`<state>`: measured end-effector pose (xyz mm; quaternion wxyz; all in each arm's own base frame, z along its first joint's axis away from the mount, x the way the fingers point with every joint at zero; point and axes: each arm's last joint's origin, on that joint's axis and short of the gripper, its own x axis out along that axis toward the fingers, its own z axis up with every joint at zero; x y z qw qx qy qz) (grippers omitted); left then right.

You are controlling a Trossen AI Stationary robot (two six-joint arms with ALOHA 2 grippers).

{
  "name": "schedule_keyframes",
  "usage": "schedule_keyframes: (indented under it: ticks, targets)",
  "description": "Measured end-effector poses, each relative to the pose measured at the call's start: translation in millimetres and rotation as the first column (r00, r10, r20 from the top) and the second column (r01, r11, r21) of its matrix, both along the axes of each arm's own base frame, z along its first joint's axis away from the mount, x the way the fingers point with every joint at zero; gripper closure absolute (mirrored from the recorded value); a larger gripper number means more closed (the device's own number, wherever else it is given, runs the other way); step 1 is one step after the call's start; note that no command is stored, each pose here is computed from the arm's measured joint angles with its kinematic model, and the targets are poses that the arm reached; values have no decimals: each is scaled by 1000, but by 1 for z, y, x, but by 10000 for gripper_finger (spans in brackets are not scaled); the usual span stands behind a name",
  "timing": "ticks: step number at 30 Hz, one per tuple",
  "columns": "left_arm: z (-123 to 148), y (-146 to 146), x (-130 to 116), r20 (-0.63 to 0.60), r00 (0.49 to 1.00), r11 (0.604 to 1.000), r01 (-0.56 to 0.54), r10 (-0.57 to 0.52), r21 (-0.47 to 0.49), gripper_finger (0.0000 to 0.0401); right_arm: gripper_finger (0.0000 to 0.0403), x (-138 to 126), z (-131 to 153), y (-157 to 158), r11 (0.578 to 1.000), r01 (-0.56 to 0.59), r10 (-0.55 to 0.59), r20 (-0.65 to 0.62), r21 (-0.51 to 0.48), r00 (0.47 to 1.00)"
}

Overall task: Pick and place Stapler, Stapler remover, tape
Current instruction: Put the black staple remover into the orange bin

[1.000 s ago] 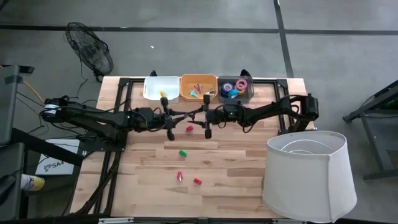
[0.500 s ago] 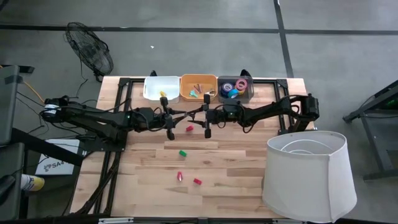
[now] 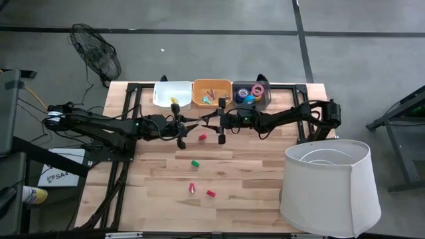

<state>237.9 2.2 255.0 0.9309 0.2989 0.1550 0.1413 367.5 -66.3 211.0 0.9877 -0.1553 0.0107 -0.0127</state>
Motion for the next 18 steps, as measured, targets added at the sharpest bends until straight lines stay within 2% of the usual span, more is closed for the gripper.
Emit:
schedule_keyframes:
  ticks: [6,10,18]
  targets:
    - [-4,1,-2,-45,998,999,-42,43,15,253,262,-2,-2,-10,998,69,-69,-23,7,997]
    - [-8,3,-5,-100,986,990,-129,134,50,224,262,-5,-7,-23,987,161,-160,-72,9,984]
    - [-12,8,-12,-154,941,950,-284,302,130,215,262,-20,-13,-68,948,296,-282,-127,117,951]
